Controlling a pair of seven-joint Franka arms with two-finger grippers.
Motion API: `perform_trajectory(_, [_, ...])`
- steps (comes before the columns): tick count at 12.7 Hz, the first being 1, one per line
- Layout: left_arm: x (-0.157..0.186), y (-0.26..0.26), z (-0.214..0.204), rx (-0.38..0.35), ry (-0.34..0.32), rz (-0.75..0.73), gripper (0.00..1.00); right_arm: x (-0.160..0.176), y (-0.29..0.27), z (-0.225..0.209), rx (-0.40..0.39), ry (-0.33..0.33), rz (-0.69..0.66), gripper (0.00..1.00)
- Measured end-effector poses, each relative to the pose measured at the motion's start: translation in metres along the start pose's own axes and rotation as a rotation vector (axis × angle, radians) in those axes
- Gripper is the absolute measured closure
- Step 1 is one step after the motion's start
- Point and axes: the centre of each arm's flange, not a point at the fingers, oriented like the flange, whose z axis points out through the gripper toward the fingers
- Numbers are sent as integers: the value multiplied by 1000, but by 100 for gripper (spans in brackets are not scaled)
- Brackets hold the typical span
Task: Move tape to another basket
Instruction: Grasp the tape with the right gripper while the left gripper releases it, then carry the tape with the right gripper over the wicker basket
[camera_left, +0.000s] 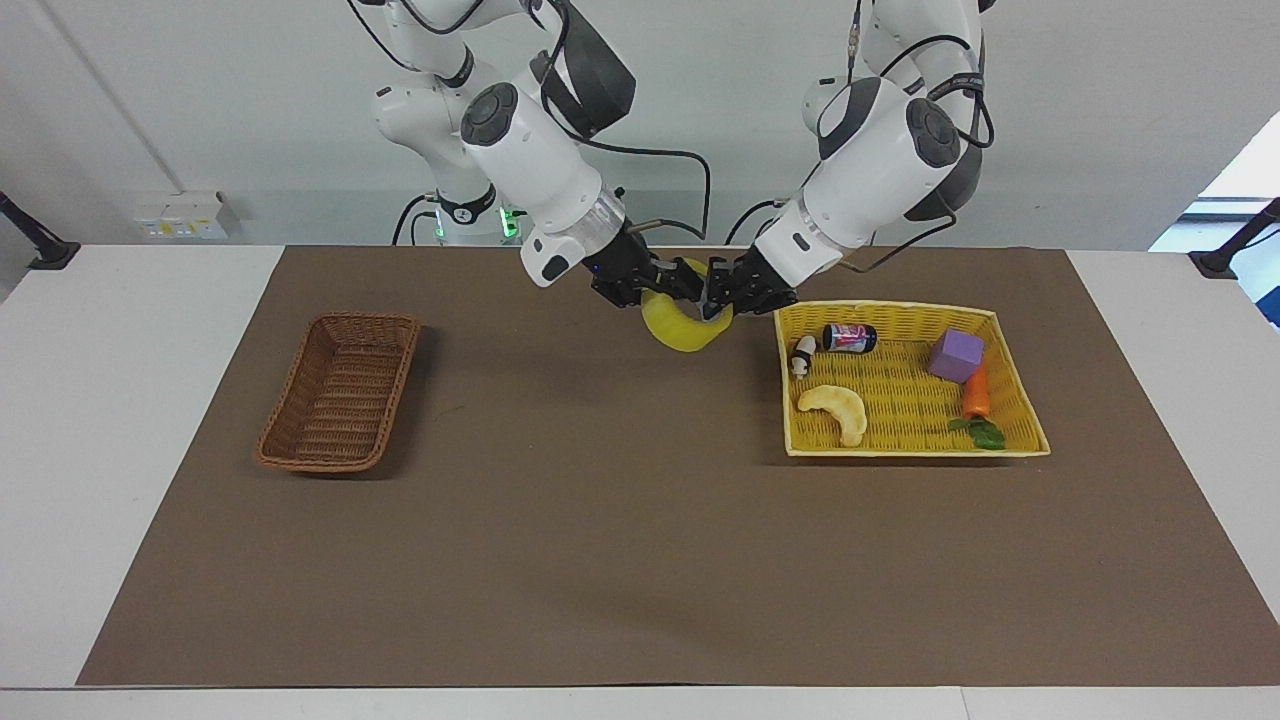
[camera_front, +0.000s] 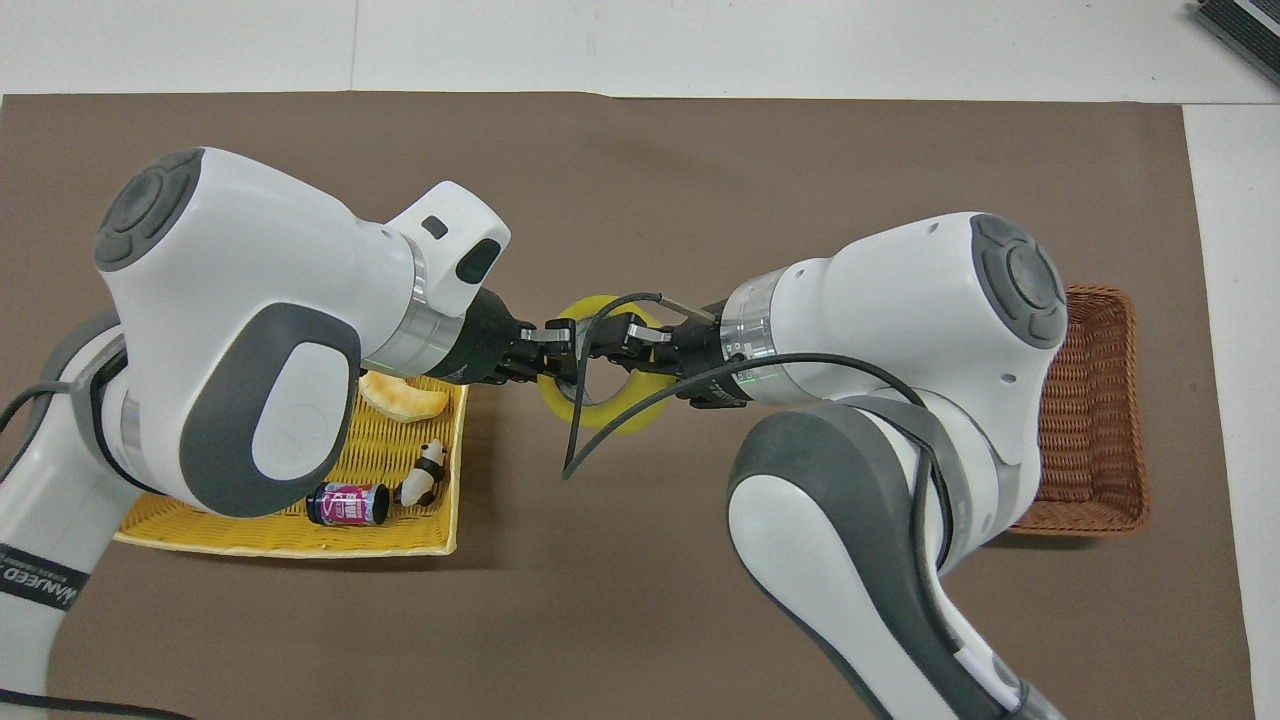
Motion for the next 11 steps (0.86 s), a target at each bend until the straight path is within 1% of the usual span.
perform_trajectory(1, [2, -2, -4, -7, 13, -8, 67, 2, 4, 2, -8, -7, 9, 99])
perform_trajectory(4, [10, -16, -20, -15, 44, -36, 28, 9, 14, 2, -14, -8, 29, 100])
perform_trajectory(5, [14, -26, -28, -18, 59, -55, 18, 9, 15, 2, -14, -8, 30, 100])
perform_trajectory(6, [19, -36, -37, -21, 74, -73, 2, 9, 15, 2, -15, -8, 30, 100])
perform_trajectory(7, [23, -46, -47, -24, 89, -90, 0, 10, 15, 2, -17, -6, 28, 100])
perform_trajectory(9, [31, -70, -64, -22, 115, -126, 0, 16, 22, -1, -50, 19, 7, 100])
perform_trajectory(10, [35, -86, -72, 0, 118, -142, 0, 25, 31, -6, -75, 37, -8, 100])
perform_trajectory(11, [37, -102, -79, 38, 118, -151, 0, 37, 44, -13, -88, 50, -21, 100])
